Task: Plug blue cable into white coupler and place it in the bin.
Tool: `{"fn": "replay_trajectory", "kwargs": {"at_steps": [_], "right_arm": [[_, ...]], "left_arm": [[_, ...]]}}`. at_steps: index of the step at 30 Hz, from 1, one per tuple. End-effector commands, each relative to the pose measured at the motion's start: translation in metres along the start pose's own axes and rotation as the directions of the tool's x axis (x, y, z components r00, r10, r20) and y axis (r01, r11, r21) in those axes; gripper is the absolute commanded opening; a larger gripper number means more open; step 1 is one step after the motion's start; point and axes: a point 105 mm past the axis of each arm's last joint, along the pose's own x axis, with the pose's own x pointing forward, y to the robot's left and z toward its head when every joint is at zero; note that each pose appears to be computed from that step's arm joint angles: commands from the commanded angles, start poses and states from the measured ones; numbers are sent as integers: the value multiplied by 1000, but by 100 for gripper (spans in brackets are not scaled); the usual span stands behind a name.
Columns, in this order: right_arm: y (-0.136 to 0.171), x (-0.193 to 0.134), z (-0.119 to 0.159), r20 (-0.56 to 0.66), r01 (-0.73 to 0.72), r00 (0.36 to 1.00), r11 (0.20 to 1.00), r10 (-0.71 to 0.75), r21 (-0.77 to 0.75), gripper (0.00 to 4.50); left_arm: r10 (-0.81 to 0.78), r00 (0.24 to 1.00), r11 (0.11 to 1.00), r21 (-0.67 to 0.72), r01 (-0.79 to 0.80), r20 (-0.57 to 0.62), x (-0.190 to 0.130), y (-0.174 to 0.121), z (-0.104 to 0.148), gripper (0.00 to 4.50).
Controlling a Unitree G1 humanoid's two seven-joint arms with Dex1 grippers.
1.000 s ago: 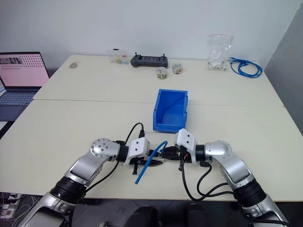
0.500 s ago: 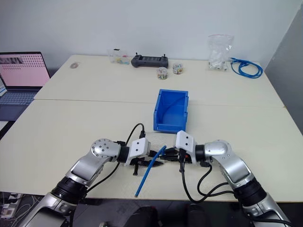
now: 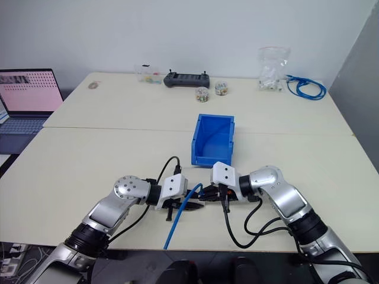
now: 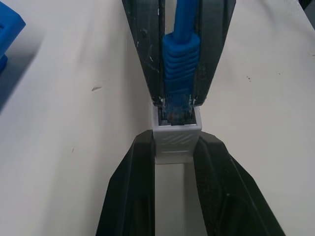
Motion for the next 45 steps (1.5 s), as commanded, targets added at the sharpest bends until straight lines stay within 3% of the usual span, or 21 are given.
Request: {"fn": "replay_trajectory", "kwargs": {"at_steps": [1, 11, 14, 19, 21, 25, 30, 34, 39, 43, 45], "right_arm": [[32, 21, -41, -114, -148, 980, 980, 163, 131, 14], [36, 20, -54, -139, -162, 972, 966, 192, 201, 14], [33, 21, -46, -94, -152, 980, 966, 175, 211, 14], [4, 3, 0, 96, -31, 995, 977, 11, 210, 14], [-2, -6, 12, 158, -2, 987, 970, -37, 241, 14], [-5, -17, 25, 210, 27, 974, 961, -88, 276, 14], [-13, -40, 54, 290, 82, 941, 951, -172, 297, 14], [-50, -66, 88, 338, 195, 895, 937, -291, 290, 14], [-105, -68, 111, 284, 299, 883, 915, -373, 273, 13], [-142, -53, 104, 140, 382, 900, 901, -413, 204, 13], [-155, -45, 94, 45, 406, 908, 900, -417, 158, 84]], "left_arm": [[-7, 1000, 1000, -15, 7, -18, 4, -3, -4, 76], [3, 1000, 1000, -19, -3, -8, 6, -1, -2, 76], [1, 1000, 1000, -13, -1, -11, 5, -2, -2, 76], [46, 999, 998, -31, -46, 9, 3, 2, -2, 76], [57, 998, 998, -28, -57, 8, 1, 1, -3, 147], [90, 996, 996, -27, -90, 17, -9, 1, -2, 223], [246, 968, 967, -85, -242, 44, -54, 11, 9, 325], [283, 956, 955, -113, -274, 77, -75, 10, 26, 414], [313, 947, 947, -101, -305, 74, -83, 13, 34, 422], [321, 944, 946, -73, -316, 74, -84, 17, 36, 422], [316, 946, 948, -58, -313, 74, -83, 18, 36, 422]]}}
